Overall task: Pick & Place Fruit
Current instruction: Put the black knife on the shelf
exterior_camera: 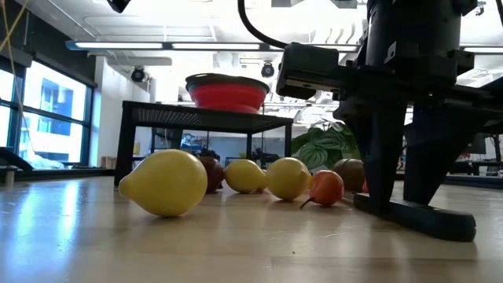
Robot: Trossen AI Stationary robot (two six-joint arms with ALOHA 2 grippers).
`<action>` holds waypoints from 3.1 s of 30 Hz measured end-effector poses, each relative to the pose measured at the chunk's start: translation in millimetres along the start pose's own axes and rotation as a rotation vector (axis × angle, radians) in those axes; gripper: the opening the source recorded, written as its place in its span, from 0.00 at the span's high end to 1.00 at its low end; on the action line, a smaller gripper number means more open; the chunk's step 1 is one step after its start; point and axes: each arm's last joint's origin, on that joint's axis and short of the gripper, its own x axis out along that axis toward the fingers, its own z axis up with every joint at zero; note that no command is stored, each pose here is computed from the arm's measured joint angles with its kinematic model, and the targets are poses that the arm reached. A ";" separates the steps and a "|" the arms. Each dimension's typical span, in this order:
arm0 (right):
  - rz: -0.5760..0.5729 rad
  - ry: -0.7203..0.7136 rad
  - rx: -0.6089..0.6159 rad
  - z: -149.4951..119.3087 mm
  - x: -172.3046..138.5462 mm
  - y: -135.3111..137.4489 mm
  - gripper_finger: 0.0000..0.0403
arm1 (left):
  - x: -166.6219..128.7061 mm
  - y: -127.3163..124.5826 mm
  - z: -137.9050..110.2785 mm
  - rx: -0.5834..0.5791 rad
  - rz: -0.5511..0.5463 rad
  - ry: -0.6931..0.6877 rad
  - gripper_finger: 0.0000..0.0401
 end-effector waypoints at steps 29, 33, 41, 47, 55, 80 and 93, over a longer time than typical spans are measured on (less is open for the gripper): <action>0.006 0.006 -0.059 -0.5 0.3 0.7 0.80 | -0.1 0.0 0.0 0.000 0.000 -0.001 1.00; 0.006 0.006 -0.060 -0.5 0.4 0.7 0.79 | 0.0 0.0 0.0 0.000 0.000 -0.001 1.00; 0.014 0.007 -0.060 -0.7 0.4 1.3 0.79 | 0.0 0.0 0.0 0.000 -0.001 0.000 1.00; 0.017 0.009 -0.059 -0.8 0.5 1.5 0.79 | -0.1 0.0 0.0 0.000 -0.001 0.000 1.00; 0.026 -0.011 -0.059 -0.2 0.6 1.7 0.79 | 0.1 0.0 -0.1 0.000 0.000 0.000 1.00; 0.013 0.027 -0.055 -0.3 0.4 2.5 0.81 | 0.0 0.0 -0.1 0.000 0.000 0.000 1.00; 0.018 0.005 -0.055 0.9 0.3 2.6 0.82 | 0.0 0.0 -0.1 0.000 -0.001 0.000 1.00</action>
